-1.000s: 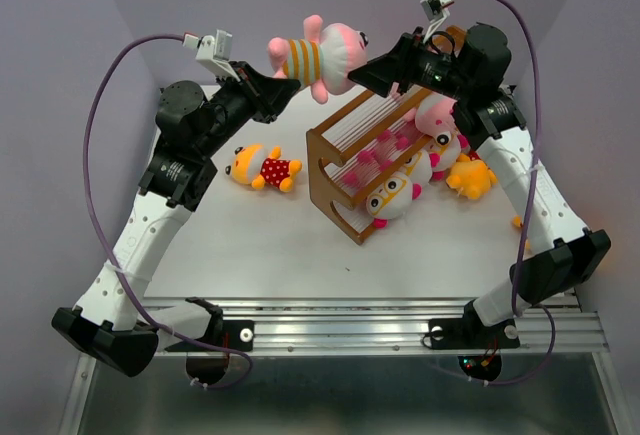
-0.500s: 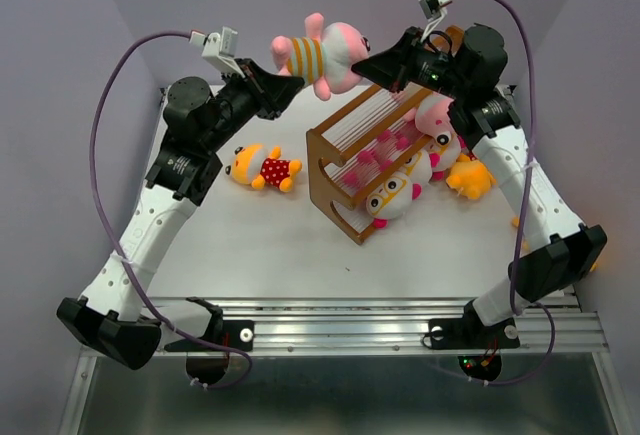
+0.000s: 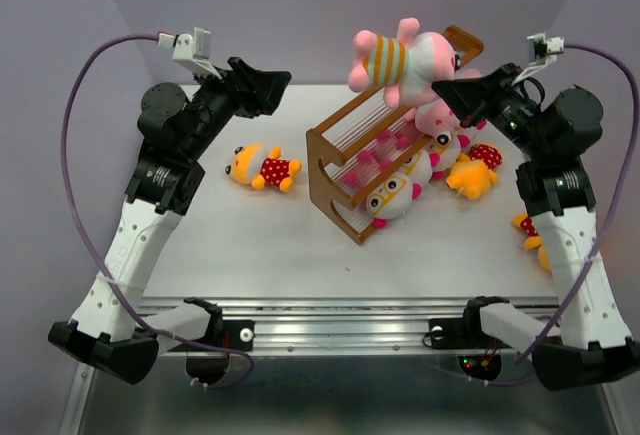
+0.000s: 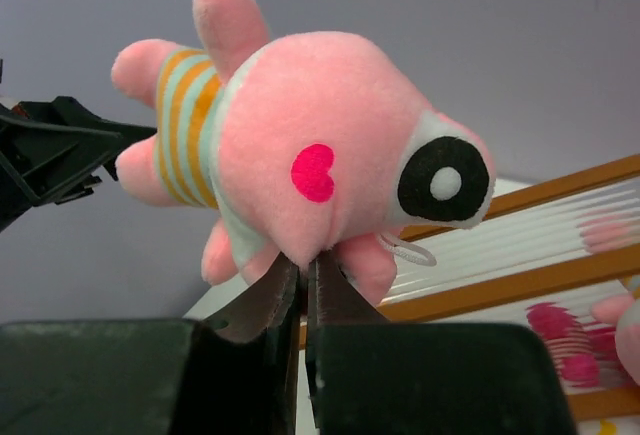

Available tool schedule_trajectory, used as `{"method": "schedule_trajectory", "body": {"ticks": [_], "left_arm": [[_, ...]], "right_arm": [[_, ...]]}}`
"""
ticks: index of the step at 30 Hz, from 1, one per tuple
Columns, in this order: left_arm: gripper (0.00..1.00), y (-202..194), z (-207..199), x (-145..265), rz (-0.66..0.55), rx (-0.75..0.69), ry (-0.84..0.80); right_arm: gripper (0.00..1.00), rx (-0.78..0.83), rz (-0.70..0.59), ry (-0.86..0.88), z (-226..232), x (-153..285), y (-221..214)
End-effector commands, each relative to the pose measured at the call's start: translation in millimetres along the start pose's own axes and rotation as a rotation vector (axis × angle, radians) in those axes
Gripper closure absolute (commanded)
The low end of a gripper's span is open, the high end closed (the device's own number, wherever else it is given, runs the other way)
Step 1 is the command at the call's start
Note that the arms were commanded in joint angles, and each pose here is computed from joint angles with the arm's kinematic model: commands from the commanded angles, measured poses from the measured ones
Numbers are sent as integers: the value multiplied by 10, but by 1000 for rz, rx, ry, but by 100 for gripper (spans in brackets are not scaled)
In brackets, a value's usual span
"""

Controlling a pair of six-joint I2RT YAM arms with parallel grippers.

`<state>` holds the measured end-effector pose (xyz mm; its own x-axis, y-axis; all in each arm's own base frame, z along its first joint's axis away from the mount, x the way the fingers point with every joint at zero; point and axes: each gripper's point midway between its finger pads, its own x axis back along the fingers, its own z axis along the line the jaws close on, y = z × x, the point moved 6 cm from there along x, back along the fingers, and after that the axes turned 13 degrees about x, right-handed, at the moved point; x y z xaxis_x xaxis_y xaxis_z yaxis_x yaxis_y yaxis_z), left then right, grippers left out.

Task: Place and organize the stuffed toys onto the shelf

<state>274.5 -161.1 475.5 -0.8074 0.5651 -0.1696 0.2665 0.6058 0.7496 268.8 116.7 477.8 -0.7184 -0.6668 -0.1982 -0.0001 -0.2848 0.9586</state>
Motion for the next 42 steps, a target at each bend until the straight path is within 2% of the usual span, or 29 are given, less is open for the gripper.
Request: {"method": "schedule_trajectory", "body": {"ticks": [1,6,10,18,24,27,38,42], "left_arm": [[17,364,-138,311,-149,-138,21],[16,304,2,426,-164,-159,78],[16,238,87,466,-155,-157,99],[16,86,259,496,-112,-145,149],[15,4,337,526,-96,-126,171],[16,-17,352,534,-98,-107,173],[15,-15,354,542,-111,-74,183],[16,0,346,563,-123,-66,189]], "right_arm": [[100,80,-2,-196,39,387,-7],[99,73,123,-461,-120,788,-249],[99,50,158,-772,-406,1063,-360],[99,-59,295,-962,-622,1299,-853],[99,-189,385,-851,-560,1216,-1212],[99,-230,413,-703,-491,1070,-1318],[99,-373,384,-547,-567,663,-1461],[99,-372,360,-532,-612,419,-1478]]}}
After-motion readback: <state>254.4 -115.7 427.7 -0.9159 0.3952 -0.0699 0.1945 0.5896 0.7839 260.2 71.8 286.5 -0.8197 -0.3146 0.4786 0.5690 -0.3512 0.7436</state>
